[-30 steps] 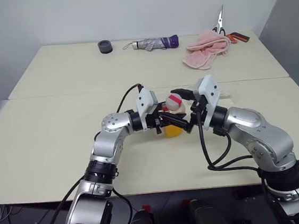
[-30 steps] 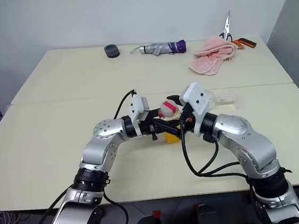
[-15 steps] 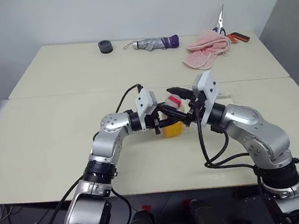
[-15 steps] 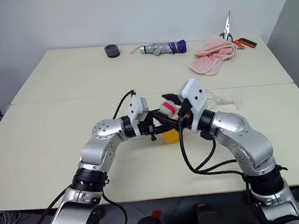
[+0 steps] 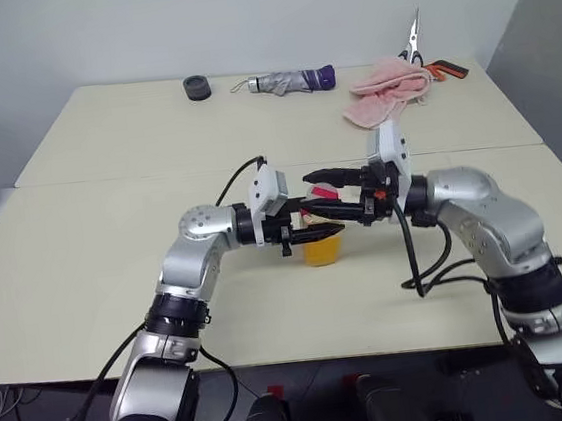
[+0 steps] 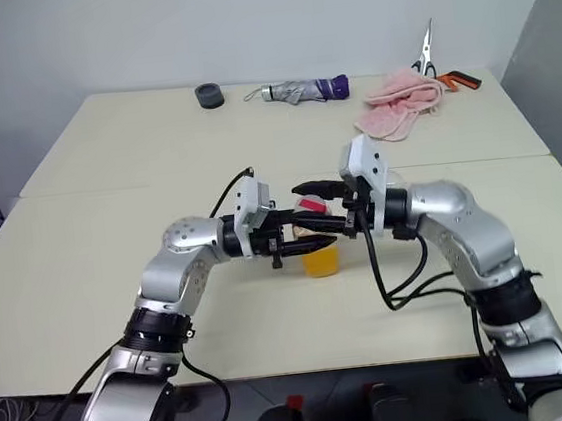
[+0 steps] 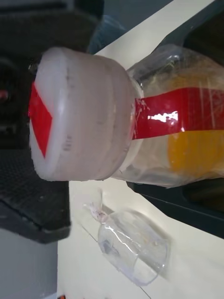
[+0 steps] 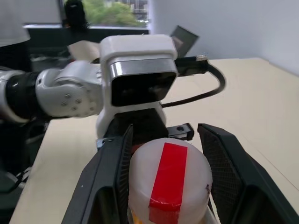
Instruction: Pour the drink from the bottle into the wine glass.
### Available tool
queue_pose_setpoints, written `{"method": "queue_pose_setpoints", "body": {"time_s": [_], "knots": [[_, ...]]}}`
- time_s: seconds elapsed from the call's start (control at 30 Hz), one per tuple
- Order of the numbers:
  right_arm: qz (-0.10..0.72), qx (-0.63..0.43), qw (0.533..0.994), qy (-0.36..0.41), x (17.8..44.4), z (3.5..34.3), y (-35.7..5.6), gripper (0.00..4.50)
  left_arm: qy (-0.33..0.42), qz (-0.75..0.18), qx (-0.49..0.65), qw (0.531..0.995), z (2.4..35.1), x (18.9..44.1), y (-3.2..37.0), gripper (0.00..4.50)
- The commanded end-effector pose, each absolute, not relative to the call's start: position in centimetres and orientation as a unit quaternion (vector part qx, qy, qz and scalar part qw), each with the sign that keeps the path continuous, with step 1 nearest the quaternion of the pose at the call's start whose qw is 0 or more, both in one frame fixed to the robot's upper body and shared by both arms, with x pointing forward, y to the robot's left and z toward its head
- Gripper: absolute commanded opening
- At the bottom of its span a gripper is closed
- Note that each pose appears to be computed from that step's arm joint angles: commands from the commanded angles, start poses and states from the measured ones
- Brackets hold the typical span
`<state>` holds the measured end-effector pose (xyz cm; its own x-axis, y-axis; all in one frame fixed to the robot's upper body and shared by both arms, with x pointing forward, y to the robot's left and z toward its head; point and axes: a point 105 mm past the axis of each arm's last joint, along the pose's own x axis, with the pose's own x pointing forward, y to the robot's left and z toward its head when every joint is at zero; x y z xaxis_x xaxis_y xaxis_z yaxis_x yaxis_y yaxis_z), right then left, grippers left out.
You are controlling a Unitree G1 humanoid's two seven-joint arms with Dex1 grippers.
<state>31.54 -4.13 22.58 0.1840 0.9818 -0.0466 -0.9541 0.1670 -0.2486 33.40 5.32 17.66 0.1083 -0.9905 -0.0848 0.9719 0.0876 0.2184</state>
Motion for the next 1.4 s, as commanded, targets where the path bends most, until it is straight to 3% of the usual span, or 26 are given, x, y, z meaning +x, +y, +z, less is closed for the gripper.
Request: {"method": "queue_pose_setpoints", "body": {"time_s": [0.03,0.17,0.2,0.33,0.43,0.57,0.73,1.4], "knots": [[0.648,-0.125,0.750,-0.054,31.8,22.4,-4.8,1.88,-0.079,-0.647,0.117,0.749,19.9,34.3,6.7,1.91],[0.605,-0.114,0.784,-0.077,32.5,22.9,-5.5,1.88,-0.081,-0.640,0.111,0.756,19.9,34.5,6.8,1.91],[0.595,-0.111,0.791,-0.087,32.4,23.1,-5.8,2.60,-0.081,-0.640,0.107,0.757,19.8,34.5,6.8,1.91],[0.558,-0.084,0.818,-0.114,30.1,24.1,-7.0,3.95,-0.078,-0.638,0.098,0.760,19.6,34.4,7.0,1.90],[0.541,-0.075,0.831,-0.106,27.9,23.3,-6.6,3.95,-0.076,-0.634,0.097,0.763,19.5,34.6,7.1,1.90],[0.433,-0.073,0.889,-0.132,29.1,23.2,-5.6,3.95,-0.074,-0.636,0.100,0.762,19.2,34.7,7.0,1.90],[0.384,-0.078,0.908,-0.148,29.6,23.3,-3.7,3.95,-0.070,-0.647,0.103,0.752,19.0,34.4,6.4,1.90],[0.406,-0.042,0.904,-0.126,29.8,22.6,-2.6,3.95,-0.074,-0.649,0.116,0.748,18.9,34.7,6.2,1.90]]}}
